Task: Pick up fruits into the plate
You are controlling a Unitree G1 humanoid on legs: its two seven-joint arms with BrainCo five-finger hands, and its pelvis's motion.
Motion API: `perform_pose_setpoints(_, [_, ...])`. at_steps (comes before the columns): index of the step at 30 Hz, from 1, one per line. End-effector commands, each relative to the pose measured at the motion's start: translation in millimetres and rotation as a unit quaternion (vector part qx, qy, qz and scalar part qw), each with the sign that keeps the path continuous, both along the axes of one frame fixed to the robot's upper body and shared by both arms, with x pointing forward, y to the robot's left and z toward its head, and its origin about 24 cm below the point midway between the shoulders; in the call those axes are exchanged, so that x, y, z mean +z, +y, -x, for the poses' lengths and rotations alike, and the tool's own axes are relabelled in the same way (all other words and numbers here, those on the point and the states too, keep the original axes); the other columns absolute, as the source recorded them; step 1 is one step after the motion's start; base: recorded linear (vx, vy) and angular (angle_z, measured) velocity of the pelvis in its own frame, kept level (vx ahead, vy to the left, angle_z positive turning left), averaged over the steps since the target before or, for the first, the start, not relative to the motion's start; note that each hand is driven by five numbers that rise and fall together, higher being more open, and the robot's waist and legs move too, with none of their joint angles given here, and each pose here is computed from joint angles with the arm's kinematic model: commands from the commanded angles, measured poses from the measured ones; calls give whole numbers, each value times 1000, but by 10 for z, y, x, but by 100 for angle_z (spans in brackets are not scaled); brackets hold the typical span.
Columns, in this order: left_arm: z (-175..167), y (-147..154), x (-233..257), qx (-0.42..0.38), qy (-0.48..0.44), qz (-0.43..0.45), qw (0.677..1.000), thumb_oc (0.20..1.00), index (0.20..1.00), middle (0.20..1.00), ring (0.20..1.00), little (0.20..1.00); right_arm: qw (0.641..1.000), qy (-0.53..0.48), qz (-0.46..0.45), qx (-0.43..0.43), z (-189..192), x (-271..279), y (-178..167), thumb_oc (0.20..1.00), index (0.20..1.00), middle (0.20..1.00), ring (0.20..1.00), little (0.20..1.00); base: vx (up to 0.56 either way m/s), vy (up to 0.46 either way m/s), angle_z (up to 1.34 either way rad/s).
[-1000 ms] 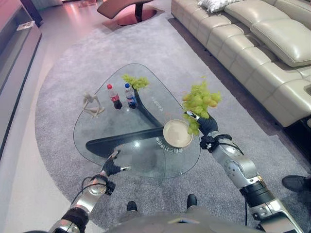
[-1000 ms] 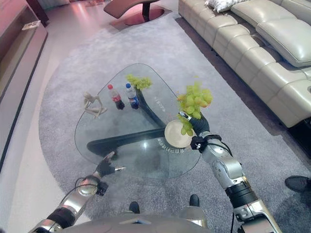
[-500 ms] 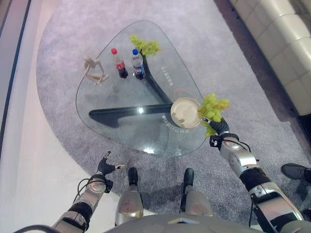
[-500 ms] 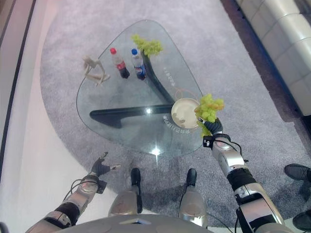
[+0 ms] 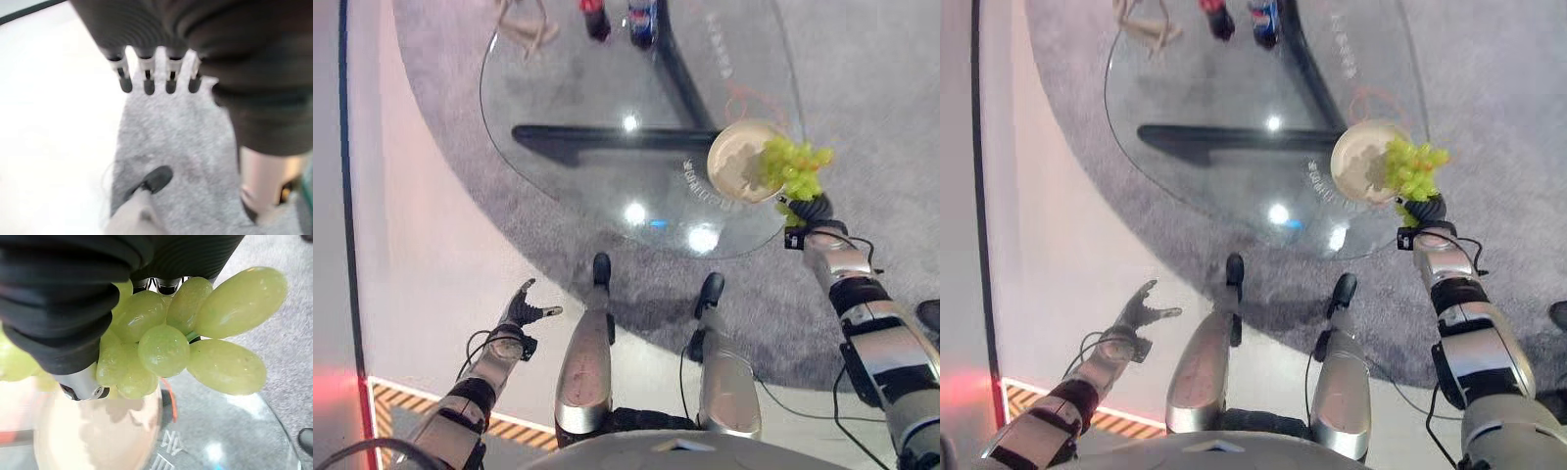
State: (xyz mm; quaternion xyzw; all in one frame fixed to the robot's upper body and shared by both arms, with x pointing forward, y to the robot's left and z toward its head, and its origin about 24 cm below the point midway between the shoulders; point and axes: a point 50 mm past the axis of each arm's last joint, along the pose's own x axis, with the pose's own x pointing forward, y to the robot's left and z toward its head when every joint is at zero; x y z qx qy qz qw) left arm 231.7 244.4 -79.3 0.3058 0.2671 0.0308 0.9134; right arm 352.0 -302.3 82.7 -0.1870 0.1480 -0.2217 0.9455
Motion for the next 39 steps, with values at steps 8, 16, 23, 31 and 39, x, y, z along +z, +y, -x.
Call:
perform_pose_setpoints(8, [170,57,-44,10,-7,-6,1000,1000,1000,1000,1000,1000,981,-88,173,-11,-94,869,-290,200,200,200,200,200,21,18,9])
perform_pose_setpoints(16, [136,31,6,-3,-19,6,1000,1000,1000,1000,1000,1000,947,-51,310,-64,-84,1206,-495,200,200,200,200,200,34,-24,4])
perform_pose_setpoints(23, [140,64,43,-12,-17,1,1000,1000,1000,1000,1000,1000,932,65,326,-142,83,1178,-848,1000,1000,1000,1000,1000,14,-8,1])
perform_pose_setpoints(31, [169,147,20,3,6,-13,1000,1000,1000,1000,1000,1000,902,164,379,-130,217,943,-987,1000,1000,1000,1000,1000,4,-3,1])
perform_pose_setpoints(39, [191,347,19,60,20,-54,997,1000,1000,1000,1000,1000,914,51,397,-61,124,714,-706,1000,1000,1000,1000,1000,-26,-3,0])
